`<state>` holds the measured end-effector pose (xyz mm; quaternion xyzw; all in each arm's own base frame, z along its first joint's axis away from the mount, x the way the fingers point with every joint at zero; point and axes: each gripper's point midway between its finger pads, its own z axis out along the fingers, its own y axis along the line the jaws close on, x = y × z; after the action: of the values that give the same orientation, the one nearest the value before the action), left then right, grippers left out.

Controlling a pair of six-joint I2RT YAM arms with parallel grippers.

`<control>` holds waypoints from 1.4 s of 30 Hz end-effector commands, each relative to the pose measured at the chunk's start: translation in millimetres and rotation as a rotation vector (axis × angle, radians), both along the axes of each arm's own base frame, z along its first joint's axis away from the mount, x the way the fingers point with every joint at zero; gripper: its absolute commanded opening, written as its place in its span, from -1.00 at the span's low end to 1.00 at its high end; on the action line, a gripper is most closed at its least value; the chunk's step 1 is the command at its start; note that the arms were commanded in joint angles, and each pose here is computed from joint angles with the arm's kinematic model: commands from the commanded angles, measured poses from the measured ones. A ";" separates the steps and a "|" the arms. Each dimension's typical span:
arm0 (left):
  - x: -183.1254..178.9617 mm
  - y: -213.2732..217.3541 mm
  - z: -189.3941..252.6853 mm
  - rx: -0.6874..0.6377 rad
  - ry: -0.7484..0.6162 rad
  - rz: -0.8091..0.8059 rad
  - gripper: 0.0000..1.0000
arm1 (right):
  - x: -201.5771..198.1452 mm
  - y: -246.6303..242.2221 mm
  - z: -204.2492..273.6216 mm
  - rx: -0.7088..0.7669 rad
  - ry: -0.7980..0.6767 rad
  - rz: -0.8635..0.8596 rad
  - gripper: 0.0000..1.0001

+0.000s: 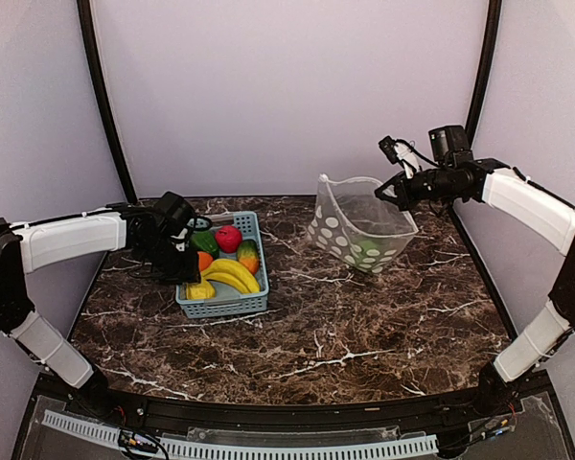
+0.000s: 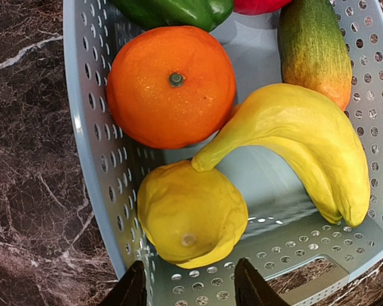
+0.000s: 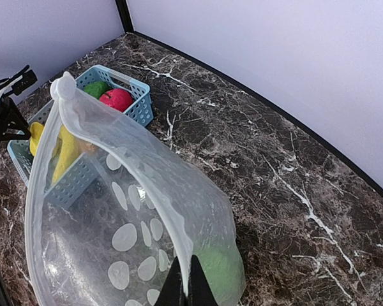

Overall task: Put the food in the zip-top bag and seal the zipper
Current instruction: Pick up the fake fruit from the bin.

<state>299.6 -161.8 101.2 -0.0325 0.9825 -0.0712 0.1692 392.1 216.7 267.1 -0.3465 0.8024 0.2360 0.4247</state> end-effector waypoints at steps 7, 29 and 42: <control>18.4 -0.6 1.2 0.030 -0.047 0.019 -0.08 | -3.0 3.5 4.4 0.021 -0.020 0.021 -1.00; 31.9 -14.8 -3.8 0.158 -0.071 -0.051 -0.37 | -4.6 3.3 -1.4 0.017 -0.009 0.023 -1.00; 20.0 -24.0 49.6 0.213 -0.127 -0.136 -0.58 | -5.2 5.0 -2.2 0.022 -0.001 0.033 -1.00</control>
<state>329.4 -193.3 124.4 0.0404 0.9746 0.0078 0.2200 387.8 219.1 260.1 -0.3498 0.8023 0.2469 0.4160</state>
